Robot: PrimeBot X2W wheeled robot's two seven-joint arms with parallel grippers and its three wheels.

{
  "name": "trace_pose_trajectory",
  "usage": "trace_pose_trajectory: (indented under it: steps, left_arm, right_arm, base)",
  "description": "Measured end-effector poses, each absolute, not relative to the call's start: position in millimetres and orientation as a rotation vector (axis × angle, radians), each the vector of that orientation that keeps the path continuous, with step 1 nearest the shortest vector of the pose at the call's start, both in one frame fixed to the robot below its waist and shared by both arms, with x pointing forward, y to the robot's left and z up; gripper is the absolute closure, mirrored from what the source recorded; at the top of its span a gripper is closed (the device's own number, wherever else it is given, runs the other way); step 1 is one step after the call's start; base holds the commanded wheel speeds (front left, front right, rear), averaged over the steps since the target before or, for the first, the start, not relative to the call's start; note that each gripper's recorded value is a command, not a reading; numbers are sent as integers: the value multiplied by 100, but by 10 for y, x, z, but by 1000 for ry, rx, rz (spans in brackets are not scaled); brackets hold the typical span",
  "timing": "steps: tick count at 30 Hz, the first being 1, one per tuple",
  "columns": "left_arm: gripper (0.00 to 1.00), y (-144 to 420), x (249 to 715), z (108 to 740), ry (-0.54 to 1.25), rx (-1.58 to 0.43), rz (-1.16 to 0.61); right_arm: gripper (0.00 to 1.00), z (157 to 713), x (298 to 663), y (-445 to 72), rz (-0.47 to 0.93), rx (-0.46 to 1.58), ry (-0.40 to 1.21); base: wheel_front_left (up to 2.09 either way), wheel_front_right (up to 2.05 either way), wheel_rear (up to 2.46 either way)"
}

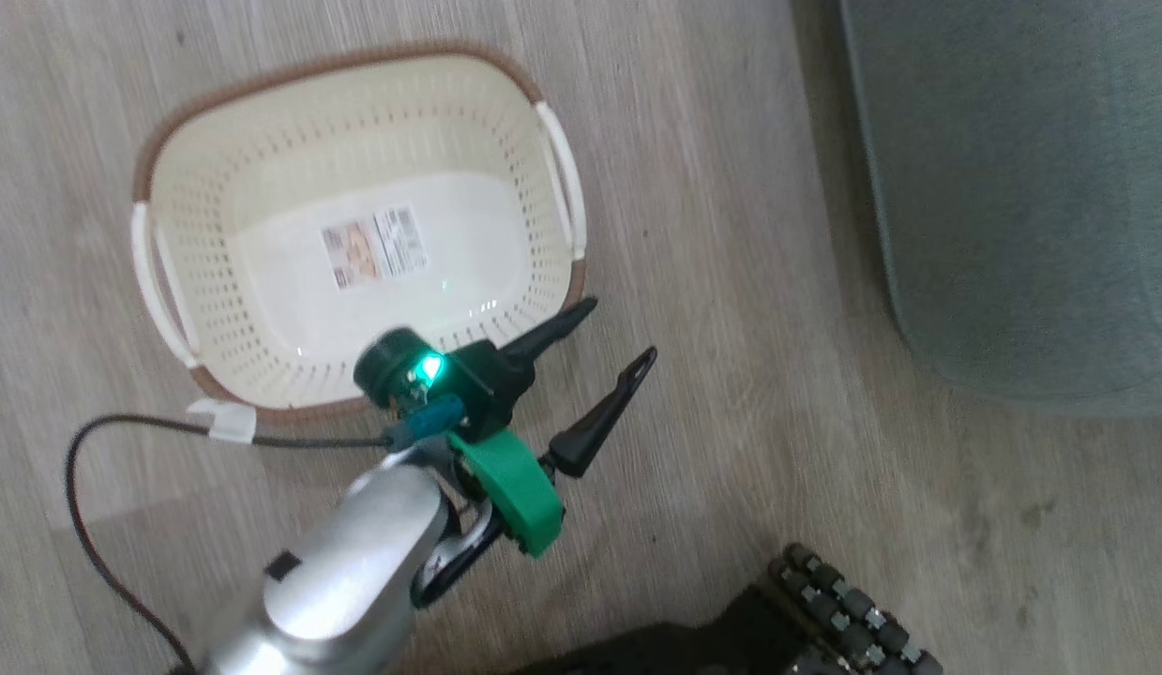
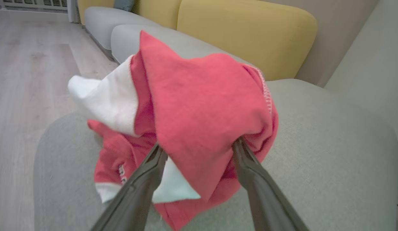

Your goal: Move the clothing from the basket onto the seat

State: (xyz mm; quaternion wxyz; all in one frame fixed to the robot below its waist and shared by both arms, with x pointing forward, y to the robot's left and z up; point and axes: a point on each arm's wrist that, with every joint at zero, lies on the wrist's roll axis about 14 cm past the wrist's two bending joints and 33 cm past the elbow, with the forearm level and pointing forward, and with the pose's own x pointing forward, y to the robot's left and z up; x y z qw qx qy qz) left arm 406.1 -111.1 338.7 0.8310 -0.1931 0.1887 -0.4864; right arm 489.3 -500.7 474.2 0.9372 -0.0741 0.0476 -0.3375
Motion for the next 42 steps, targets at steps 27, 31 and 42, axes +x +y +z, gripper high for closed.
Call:
trace_pose_trajectory:
  steps: [27, 31, 42]
  left_arm:
    - [0, 433, 4239, 4512, 148, -377, -362]
    - [0, 829, 4127, 4528, 134, -330, -261]
    - [100, 1551, 3784, 4620, 88, -271, -80]
  right_arm:
    - [0, 4945, 4011, -2921, -202, 24, -34]
    - [0, 4992, 4077, -2520, -111, 60, -52]
    - [100, 4857, 3898, -1844, 57, 32, 1]
  base:
    - [0, 0, 0]
    - [0, 0, 0]
    - [0, 0, 0]
